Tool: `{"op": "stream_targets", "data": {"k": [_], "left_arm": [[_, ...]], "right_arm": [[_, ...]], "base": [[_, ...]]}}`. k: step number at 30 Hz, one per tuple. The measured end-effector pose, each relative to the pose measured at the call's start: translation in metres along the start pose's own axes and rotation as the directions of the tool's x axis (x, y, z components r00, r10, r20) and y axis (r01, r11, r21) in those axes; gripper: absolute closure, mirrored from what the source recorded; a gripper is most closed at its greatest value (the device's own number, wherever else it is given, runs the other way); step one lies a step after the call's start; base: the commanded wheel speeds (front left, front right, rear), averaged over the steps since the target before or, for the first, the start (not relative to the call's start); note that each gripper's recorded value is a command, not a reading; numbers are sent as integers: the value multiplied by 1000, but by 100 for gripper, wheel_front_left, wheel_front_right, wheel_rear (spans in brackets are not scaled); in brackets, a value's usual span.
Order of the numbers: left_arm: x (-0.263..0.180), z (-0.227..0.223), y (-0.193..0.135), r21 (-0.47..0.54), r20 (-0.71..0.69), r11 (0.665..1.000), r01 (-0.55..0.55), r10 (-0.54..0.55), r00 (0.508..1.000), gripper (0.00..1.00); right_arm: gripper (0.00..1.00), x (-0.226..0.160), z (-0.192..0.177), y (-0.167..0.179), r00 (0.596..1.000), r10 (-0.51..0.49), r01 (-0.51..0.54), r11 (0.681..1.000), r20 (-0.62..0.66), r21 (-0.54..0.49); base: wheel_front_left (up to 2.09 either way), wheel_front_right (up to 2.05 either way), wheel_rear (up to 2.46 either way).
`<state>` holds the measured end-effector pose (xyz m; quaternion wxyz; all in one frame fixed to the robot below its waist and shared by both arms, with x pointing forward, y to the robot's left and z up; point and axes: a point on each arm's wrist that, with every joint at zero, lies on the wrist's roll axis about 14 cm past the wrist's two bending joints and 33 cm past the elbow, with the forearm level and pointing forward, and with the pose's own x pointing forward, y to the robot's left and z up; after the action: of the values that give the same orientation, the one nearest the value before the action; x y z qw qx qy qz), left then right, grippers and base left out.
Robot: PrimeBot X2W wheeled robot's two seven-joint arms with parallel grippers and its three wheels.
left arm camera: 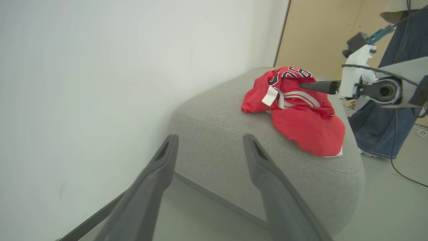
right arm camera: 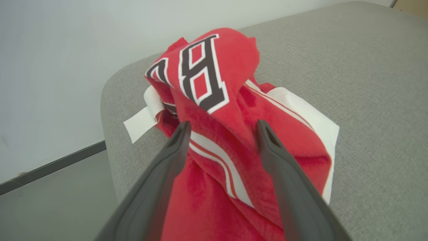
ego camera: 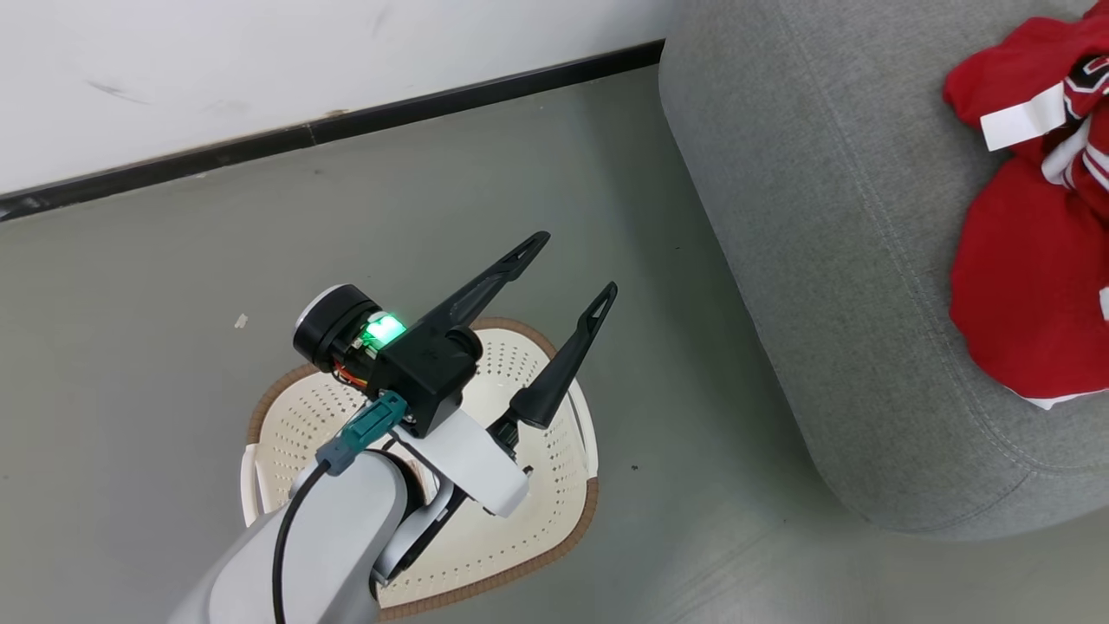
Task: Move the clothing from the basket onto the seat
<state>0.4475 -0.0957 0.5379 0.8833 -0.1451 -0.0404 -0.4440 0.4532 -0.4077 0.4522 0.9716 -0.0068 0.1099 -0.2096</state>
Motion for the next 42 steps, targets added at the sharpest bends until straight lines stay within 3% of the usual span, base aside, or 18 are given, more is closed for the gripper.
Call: {"op": "stream_targets", "data": {"k": [11, 22, 32, 42], "left_arm": [[1, 11, -14, -15, 39, 1000, 16, -15, 999, 0], [-10, 22, -15, -4, 71, 1000, -28, 29, 997, 0], [-41, 33, 11, 31, 91, 980, -198, 194, 977, 0], [-89, 44, 47, 70, 107, 913, -402, 393, 913, 0]], "right_arm": [[0, -24, 14, 4, 998, 30, -31, 999, 62, 11], [0, -40, 76, 29, 960, 132, -128, 991, 246, -33], [0, -65, 109, 99, 882, 307, -306, 950, 357, -61], [0, -93, 111, 159, 815, 434, -451, 891, 384, -52]], "base": [[0, 0, 0], [0, 0, 0], [0, 0, 0], [0, 0, 0]]}}
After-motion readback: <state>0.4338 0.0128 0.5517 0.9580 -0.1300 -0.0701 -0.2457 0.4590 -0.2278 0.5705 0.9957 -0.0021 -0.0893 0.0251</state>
